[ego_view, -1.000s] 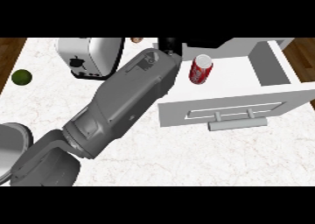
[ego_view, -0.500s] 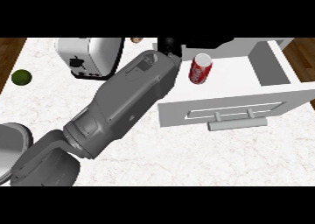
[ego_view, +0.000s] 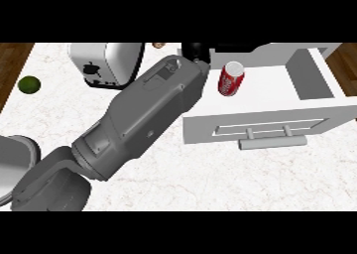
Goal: Pick up the can, place it into the drawer and close the drawer
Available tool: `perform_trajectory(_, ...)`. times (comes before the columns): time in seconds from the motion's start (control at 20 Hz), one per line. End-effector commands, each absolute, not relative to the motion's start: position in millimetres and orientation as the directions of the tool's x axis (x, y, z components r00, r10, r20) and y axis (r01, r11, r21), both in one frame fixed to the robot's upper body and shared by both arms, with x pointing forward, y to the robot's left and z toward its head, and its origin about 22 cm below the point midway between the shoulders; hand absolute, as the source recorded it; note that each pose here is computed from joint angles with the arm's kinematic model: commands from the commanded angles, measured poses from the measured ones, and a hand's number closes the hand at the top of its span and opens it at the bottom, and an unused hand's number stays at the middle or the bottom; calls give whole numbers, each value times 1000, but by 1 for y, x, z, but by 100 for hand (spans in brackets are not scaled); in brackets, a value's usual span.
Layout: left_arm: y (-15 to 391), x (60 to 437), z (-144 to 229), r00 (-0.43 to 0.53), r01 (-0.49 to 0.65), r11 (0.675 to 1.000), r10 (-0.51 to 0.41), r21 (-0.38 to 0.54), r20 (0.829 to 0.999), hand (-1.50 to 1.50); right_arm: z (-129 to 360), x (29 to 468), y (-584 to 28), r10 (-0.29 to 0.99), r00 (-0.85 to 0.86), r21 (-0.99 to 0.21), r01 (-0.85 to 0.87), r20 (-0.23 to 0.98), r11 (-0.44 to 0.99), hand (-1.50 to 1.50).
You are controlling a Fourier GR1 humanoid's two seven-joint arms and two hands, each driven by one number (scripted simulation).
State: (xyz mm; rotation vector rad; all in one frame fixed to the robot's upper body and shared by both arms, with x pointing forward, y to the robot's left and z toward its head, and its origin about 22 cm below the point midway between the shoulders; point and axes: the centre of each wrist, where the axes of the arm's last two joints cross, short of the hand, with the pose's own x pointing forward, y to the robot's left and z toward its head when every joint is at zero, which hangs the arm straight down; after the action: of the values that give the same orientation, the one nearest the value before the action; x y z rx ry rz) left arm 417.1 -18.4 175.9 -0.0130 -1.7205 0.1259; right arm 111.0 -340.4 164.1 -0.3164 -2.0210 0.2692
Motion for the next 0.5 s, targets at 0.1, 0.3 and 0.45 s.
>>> perform_trajectory(0.1,-25,414,184,-204,-71,993,74,-90,976,-150,176,130,-322,494,-466,-497,127,734,859,-150)
perform_trajectory(0.3,-19,419,183,-185,-55,991,113,-125,976,-150,178,152,-300,570,-456,-571,152,684,807,-150)
perform_trajectory(0.45,-25,416,192,-143,-41,989,138,-145,980,-150,174,173,-284,620,-454,-630,152,640,762,-150)
